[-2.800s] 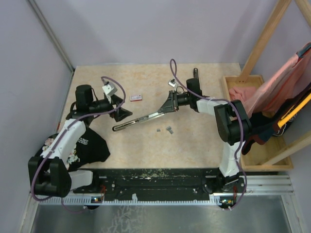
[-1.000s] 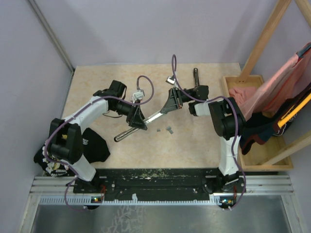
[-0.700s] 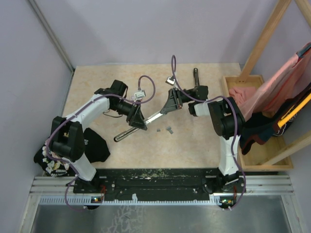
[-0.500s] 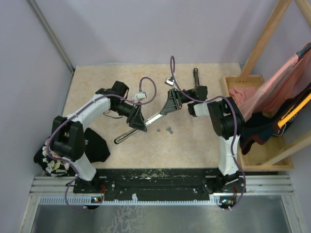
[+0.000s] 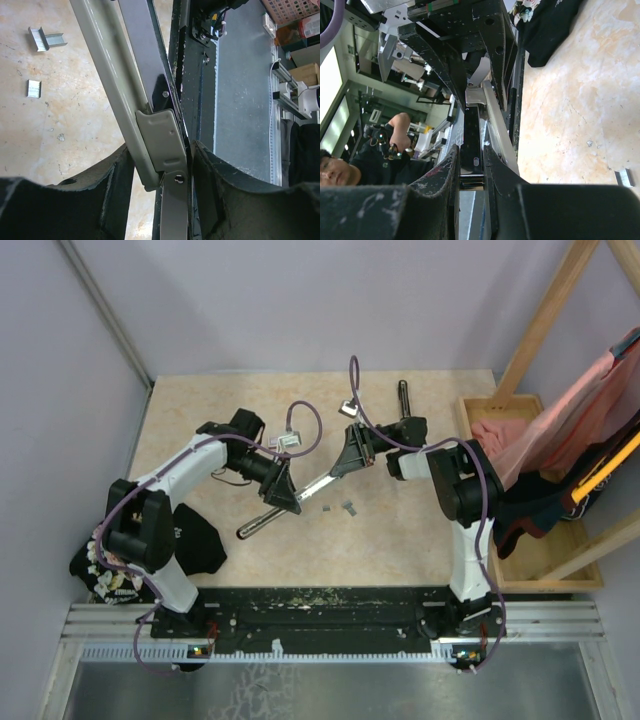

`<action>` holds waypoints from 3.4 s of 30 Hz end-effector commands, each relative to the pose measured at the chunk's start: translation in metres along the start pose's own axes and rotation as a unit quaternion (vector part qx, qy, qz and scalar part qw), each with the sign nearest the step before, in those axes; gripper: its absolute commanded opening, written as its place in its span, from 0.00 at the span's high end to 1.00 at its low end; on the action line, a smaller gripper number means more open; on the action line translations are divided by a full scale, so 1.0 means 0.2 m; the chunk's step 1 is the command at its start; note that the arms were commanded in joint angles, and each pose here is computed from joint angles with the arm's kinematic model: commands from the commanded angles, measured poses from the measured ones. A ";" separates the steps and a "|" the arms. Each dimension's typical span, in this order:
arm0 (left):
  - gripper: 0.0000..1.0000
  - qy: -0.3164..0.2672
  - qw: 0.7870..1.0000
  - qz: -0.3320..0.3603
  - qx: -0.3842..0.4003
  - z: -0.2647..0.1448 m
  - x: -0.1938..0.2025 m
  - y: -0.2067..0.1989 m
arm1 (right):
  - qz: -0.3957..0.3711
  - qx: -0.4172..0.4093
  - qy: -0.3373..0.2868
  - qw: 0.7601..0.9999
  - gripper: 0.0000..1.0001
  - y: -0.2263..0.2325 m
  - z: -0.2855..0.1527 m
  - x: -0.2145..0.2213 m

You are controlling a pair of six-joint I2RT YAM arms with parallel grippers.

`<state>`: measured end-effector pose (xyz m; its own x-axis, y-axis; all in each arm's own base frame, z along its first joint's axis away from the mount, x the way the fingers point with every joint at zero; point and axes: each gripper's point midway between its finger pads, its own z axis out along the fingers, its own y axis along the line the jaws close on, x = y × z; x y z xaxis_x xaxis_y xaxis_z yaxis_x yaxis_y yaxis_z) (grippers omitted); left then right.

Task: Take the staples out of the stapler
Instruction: Unload the staple at the center of the board.

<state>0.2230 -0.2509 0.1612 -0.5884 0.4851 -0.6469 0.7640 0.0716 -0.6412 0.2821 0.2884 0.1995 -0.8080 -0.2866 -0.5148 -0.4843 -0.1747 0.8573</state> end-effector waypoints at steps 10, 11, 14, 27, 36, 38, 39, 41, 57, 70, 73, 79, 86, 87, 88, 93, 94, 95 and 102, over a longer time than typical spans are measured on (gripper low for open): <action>0.72 0.006 1.000 0.018 0.013 0.02 -0.03 -0.08 | -0.101 -0.004 -0.020 0.995 1.00 0.06 0.01 -0.08; 0.76 0.006 1.000 0.018 0.009 0.02 -0.03 -0.08 | -0.103 -0.003 -0.021 0.994 1.00 0.06 0.00 -0.08; 0.90 0.011 1.000 0.017 -0.013 0.02 -0.03 -0.04 | -0.104 -0.003 -0.020 0.994 1.00 0.06 0.00 -0.08; 1.00 0.020 0.990 -0.022 -0.135 -0.01 -0.04 0.17 | -0.088 0.001 0.001 0.996 1.00 0.03 0.00 -0.06; 1.00 0.014 0.984 -0.042 -0.171 -0.05 -0.07 0.22 | -0.091 0.001 0.009 0.996 1.00 0.01 -0.01 -0.04; 1.00 0.011 0.984 -0.042 -0.171 -0.05 -0.08 0.22 | -0.092 0.002 0.010 0.996 0.99 0.01 -0.01 -0.04; 1.00 0.010 0.985 -0.042 -0.170 -0.06 -0.09 0.21 | -0.091 0.002 0.011 0.996 0.95 0.01 -0.01 -0.04; 1.00 0.007 0.985 -0.040 -0.165 -0.06 -0.09 0.20 | -0.091 0.002 0.011 0.996 0.90 0.02 -0.01 -0.04; 1.00 -0.044 0.987 0.023 -0.151 -0.06 -0.18 0.24 | -0.083 0.005 0.031 0.996 0.57 0.05 -0.01 -0.01; 1.00 -0.088 0.978 0.077 -0.173 -0.13 -0.25 0.19 | -0.082 -0.004 -0.068 0.994 0.13 0.16 -0.02 -0.17; 1.00 -0.096 0.978 0.086 -0.167 -0.13 -0.26 0.16 | -0.096 0.018 -0.104 0.990 0.12 0.14 -0.03 -0.21; 1.00 -0.104 0.976 0.095 -0.165 -0.14 -0.27 0.14 | -0.106 0.153 -0.152 0.971 0.08 -0.07 -0.09 -0.27; 1.00 -0.117 0.974 0.101 -0.165 -0.17 -0.27 0.13 | -0.132 0.142 -0.150 0.969 0.07 -0.03 -0.10 -0.27; 1.00 -0.119 0.974 0.101 -0.163 -0.18 -0.27 0.13 | -0.136 0.143 -0.151 0.969 0.07 -0.03 -0.10 -0.28; 1.00 -0.121 0.974 0.101 -0.163 -0.19 -0.27 0.13 | -0.142 0.145 -0.153 0.967 0.07 -0.02 -0.11 -0.28; 1.00 -0.127 0.974 0.099 -0.162 -0.21 -0.25 0.14 | -0.175 0.152 -0.178 0.956 0.06 0.02 -0.15 -0.31; 1.00 -0.127 0.974 0.097 -0.160 -0.21 -0.24 0.15 | -0.178 0.153 -0.184 0.954 0.06 0.02 -0.16 -0.32; 1.00 -0.127 0.974 0.097 -0.159 -0.21 -0.23 0.15 | -0.179 0.155 -0.191 0.953 0.06 0.02 -0.18 -0.33; 1.00 -0.131 0.975 0.083 -0.158 -0.22 -0.17 0.21 | -0.182 0.138 -0.233 0.945 0.06 0.08 -0.24 -0.36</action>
<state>0.2899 -0.2335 0.1611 -0.4991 0.3115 -0.8086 0.8552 0.3276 -0.4016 0.3129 0.2871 0.2198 -0.6926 0.0174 -0.7212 -0.7212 0.0013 0.6927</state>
